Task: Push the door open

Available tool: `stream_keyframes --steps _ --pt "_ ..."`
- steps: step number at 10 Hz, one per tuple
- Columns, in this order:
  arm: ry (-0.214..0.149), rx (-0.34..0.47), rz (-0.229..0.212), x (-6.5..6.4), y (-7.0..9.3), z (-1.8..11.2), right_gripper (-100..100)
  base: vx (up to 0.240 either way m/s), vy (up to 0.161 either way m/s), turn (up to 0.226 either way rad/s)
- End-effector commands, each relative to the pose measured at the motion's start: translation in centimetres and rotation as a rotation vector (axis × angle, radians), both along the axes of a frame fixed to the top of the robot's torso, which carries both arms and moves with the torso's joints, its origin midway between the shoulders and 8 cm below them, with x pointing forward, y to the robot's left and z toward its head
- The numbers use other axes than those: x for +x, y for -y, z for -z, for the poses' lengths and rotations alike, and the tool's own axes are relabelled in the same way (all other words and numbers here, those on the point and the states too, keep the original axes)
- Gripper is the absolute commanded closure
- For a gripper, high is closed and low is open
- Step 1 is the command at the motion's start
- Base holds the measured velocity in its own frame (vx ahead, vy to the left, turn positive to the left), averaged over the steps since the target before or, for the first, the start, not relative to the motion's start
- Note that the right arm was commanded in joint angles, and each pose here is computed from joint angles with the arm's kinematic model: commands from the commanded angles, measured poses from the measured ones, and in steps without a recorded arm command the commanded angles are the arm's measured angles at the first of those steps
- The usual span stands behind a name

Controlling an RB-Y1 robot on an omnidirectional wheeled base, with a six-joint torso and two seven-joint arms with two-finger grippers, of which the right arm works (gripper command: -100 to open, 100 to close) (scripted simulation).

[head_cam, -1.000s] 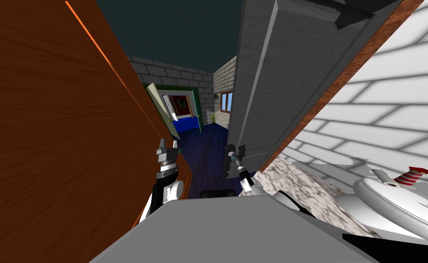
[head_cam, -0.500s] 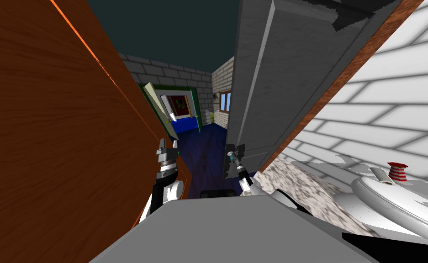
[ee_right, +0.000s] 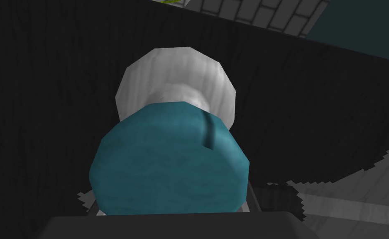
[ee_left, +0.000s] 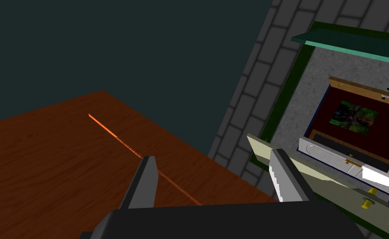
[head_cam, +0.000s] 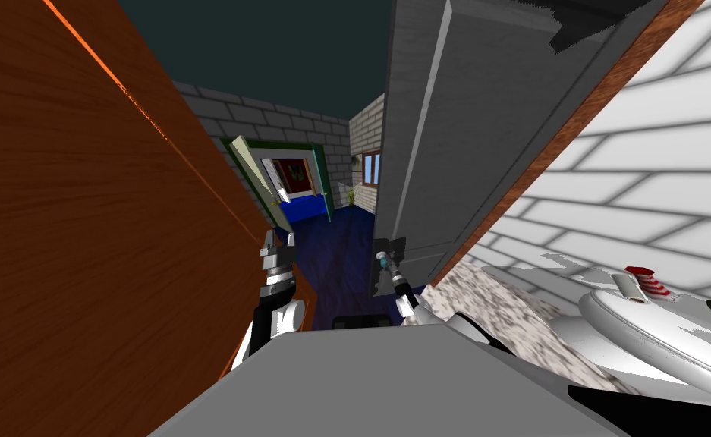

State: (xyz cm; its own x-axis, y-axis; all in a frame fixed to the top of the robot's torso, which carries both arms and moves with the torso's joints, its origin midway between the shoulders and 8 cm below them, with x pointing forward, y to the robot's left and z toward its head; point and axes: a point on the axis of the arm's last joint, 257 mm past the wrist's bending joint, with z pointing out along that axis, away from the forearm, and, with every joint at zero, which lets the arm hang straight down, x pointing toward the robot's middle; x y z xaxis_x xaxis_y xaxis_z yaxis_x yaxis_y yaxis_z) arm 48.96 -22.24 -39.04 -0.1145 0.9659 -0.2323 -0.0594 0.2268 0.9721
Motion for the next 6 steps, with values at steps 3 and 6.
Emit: stream_keyframes --steps 3,6 --pt "-0.014 0.132 0.009 0.21 -0.26 -0.11 100 0.058 0.01 -0.049" --pt "-0.023 0.226 0.014 0.3 -0.73 -0.12 100 0.054 0.008 -0.051"
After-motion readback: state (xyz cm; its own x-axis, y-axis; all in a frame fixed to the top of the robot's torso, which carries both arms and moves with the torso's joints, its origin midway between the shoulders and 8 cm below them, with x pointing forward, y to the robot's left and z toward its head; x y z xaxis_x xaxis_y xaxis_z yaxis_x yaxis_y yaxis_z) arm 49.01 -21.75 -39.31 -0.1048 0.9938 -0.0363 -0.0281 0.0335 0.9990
